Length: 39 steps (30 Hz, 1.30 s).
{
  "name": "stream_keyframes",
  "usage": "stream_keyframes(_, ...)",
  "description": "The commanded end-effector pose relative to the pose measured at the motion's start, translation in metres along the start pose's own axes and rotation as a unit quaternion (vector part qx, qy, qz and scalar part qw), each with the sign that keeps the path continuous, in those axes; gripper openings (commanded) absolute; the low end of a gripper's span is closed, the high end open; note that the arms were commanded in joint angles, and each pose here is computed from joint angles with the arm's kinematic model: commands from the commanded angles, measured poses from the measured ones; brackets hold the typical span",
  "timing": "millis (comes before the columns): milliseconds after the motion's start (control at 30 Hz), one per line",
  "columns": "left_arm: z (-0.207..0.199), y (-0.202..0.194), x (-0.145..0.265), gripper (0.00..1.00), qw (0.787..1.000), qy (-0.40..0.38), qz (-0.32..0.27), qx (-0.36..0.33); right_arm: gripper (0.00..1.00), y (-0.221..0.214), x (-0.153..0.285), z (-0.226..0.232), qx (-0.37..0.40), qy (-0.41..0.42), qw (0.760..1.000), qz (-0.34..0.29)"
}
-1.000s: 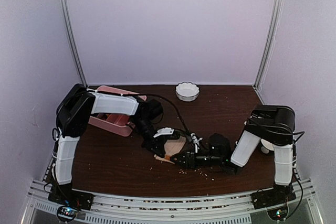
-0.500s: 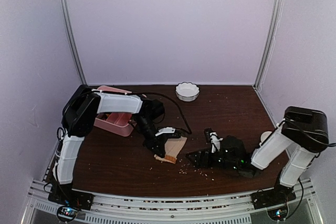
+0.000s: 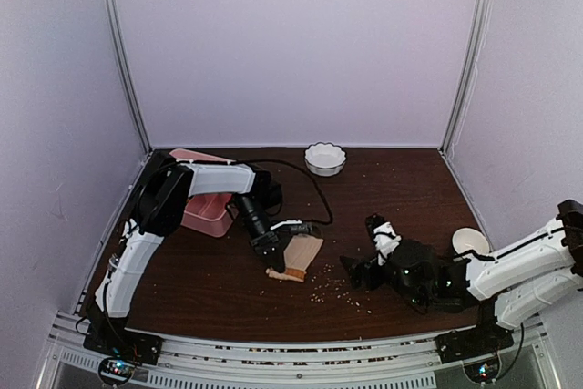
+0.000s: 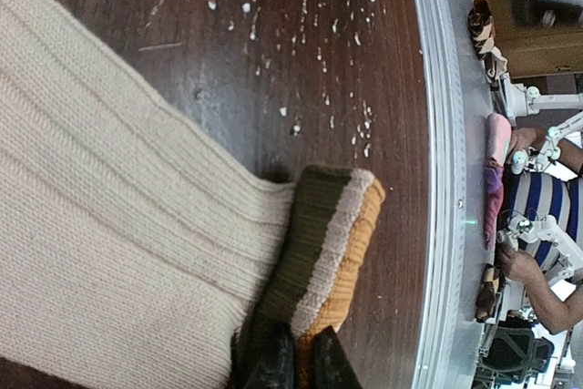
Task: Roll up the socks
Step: Roll the sock at the center of the board.
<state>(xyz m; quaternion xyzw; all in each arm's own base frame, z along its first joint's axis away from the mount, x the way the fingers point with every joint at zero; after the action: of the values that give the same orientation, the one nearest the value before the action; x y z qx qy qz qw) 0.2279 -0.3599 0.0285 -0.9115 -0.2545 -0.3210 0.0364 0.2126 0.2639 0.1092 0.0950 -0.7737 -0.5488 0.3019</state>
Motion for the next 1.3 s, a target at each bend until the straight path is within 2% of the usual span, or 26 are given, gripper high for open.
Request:
stream_keyframes(0,0.041,-0.021,-0.012,0.09,0.995,0.069,0.059,0.045,0.97,0.002,0.004,0.065,0.198,0.08,0.976,-0.032)
stream_keyframes(167,0.052,-0.021,-0.011,0.09,0.991,0.094,0.068,0.061,0.8,0.012,-0.007,0.123,0.281,0.14,0.948,-0.055)
stream_keyframes(367,0.053,-0.02,-0.012,0.1,0.99,0.098,0.073,0.064,0.64,0.013,-0.044,0.16,0.346,0.188,0.919,-0.036)
stream_keyframes(567,0.053,-0.022,-0.012,0.1,0.991,0.097,0.075,0.06,0.55,0.012,-0.075,0.158,0.346,0.206,0.915,-0.018)
stream_keyframes(800,0.052,-0.023,-0.013,0.12,0.991,0.09,0.078,0.058,0.33,-0.006,-0.095,0.145,0.338,0.213,0.916,0.017)
stream_keyframes(1000,0.05,-0.023,-0.013,0.15,0.992,0.085,0.081,0.053,0.28,-0.025,-0.1,0.144,0.337,0.223,0.914,0.044)
stream_keyframes(1133,0.038,-0.025,-0.012,0.22,0.994,0.059,0.084,0.04,0.25,-0.041,-0.104,0.144,0.321,0.233,0.916,0.068)
stream_keyframes(1267,0.03,-0.026,-0.003,0.32,0.995,0.073,0.073,0.011,0.14,-0.06,-0.108,0.141,0.273,0.252,0.923,0.104)
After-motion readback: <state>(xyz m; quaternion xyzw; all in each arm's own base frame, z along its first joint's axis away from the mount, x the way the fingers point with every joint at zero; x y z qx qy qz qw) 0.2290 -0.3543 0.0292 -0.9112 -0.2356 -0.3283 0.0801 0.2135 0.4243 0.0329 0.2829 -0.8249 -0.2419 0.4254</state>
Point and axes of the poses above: each gripper's point midway between its finger pads, its own x axis back along the fingers, its own z axis along the line the jaws close on, y = z × x, the point moved 1 cm from there along x, back along the fingers, and after that the axes turned 15 degrees about x, right-handed, at the moved point
